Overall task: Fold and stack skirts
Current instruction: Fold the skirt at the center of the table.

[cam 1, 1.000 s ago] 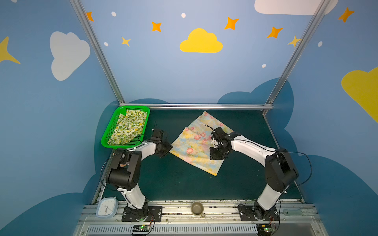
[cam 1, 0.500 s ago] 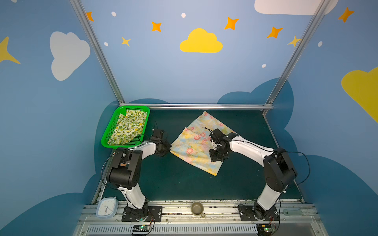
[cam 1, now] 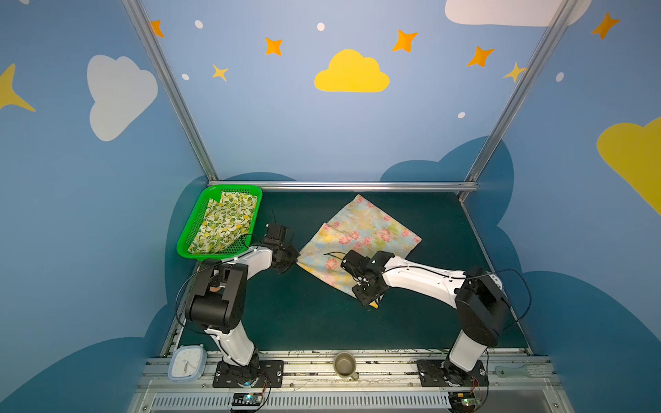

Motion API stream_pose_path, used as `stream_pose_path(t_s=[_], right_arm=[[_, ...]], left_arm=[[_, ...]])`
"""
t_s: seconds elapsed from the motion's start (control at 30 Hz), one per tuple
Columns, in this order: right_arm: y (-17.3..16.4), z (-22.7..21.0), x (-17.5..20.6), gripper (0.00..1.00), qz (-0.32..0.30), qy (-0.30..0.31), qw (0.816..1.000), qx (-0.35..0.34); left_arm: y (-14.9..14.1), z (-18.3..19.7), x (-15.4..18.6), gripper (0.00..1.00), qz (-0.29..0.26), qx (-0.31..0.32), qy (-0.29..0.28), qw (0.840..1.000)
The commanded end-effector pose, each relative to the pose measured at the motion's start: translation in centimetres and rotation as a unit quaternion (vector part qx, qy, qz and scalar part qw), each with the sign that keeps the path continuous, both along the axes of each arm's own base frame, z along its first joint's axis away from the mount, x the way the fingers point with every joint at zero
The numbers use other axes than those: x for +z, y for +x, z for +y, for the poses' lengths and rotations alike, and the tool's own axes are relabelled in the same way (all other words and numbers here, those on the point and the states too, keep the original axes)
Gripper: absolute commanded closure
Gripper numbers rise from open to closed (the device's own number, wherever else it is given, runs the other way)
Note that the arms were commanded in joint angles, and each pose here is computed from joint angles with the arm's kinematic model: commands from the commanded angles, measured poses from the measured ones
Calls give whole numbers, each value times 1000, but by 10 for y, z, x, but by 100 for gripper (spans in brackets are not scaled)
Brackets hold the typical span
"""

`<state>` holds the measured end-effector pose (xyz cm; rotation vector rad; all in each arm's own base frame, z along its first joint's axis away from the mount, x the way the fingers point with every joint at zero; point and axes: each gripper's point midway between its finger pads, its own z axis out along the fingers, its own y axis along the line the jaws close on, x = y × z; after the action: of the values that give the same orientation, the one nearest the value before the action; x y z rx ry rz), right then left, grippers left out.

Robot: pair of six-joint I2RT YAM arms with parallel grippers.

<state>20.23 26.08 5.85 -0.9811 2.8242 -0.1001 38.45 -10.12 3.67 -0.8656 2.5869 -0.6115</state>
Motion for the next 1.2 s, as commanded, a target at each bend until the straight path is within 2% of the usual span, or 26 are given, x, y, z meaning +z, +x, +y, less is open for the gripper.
stream_pose_path(t_s=[0.0,0.23,0.6,0.73,1.17], right_arm=[[-6,-9,-13,54,-10,-47,999,17],[-9,-8,-20,52,-32,-87,995,44],[-6,-13,-31,50,-37,-102,993,49],[-7,-13,-36,51,-35,-105,993,48],[-8,-11,-47,59,-27,-108,992,54]], left_arm=[[1,4,12,96,-9,-3,13,1000],[-3,7,14,96,-8,-2,19,1000],[-7,11,11,96,4,-4,24,1000],[-7,19,8,96,5,8,39,999],[-6,29,8,96,7,16,36,999]])
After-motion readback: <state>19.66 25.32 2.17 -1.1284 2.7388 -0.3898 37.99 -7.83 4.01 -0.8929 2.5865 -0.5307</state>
